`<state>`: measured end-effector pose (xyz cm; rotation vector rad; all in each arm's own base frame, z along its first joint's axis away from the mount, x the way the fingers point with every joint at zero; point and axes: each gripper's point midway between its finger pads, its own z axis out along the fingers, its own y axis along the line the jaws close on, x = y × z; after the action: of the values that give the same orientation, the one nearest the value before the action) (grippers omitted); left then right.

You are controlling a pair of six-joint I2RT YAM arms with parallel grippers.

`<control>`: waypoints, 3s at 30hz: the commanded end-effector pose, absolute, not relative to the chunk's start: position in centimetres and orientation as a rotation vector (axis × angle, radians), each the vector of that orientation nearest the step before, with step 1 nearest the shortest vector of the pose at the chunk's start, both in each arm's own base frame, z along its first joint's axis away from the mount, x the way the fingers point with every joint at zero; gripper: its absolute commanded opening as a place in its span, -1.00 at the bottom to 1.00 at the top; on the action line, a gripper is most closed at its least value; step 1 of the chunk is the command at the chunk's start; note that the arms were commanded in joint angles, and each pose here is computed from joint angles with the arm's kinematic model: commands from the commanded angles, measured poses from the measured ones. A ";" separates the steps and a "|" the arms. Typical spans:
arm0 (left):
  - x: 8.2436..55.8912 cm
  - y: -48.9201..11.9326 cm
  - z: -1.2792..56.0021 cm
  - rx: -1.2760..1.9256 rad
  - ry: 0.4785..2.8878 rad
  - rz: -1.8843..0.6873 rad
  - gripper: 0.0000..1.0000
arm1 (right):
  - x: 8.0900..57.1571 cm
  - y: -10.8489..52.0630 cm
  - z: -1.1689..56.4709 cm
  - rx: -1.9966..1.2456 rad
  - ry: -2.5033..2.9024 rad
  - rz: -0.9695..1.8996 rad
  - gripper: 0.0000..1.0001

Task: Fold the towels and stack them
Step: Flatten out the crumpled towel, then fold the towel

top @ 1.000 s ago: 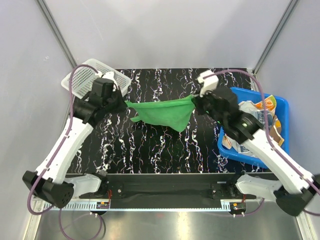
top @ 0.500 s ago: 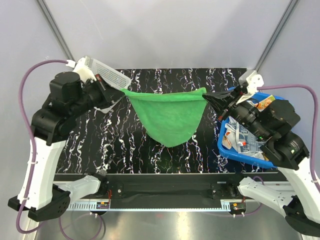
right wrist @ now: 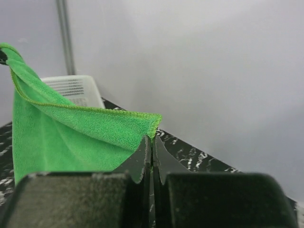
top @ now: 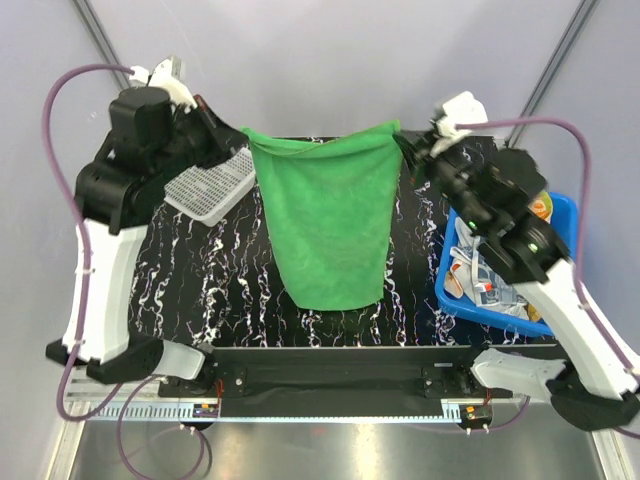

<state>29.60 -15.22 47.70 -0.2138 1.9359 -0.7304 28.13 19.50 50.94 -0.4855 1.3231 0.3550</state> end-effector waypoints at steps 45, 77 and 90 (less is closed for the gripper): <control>33.1 -16.1 48.0 -0.328 1.817 -0.589 -1.00 | 28.3 15.9 50.6 -0.420 1.280 0.203 -1.00; 60.8 -24.2 26.2 0.010 1.859 -0.931 -1.00 | 56.5 13.2 26.4 -0.443 1.656 0.294 -1.00; 58.2 -21.6 19.1 -0.051 2.152 -0.824 -1.00 | 54.2 13.7 20.5 -0.429 1.867 0.398 -1.00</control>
<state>59.52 -22.49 17.68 -0.0870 2.1240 -0.8547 55.56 13.30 18.60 -0.4221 1.8713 0.3534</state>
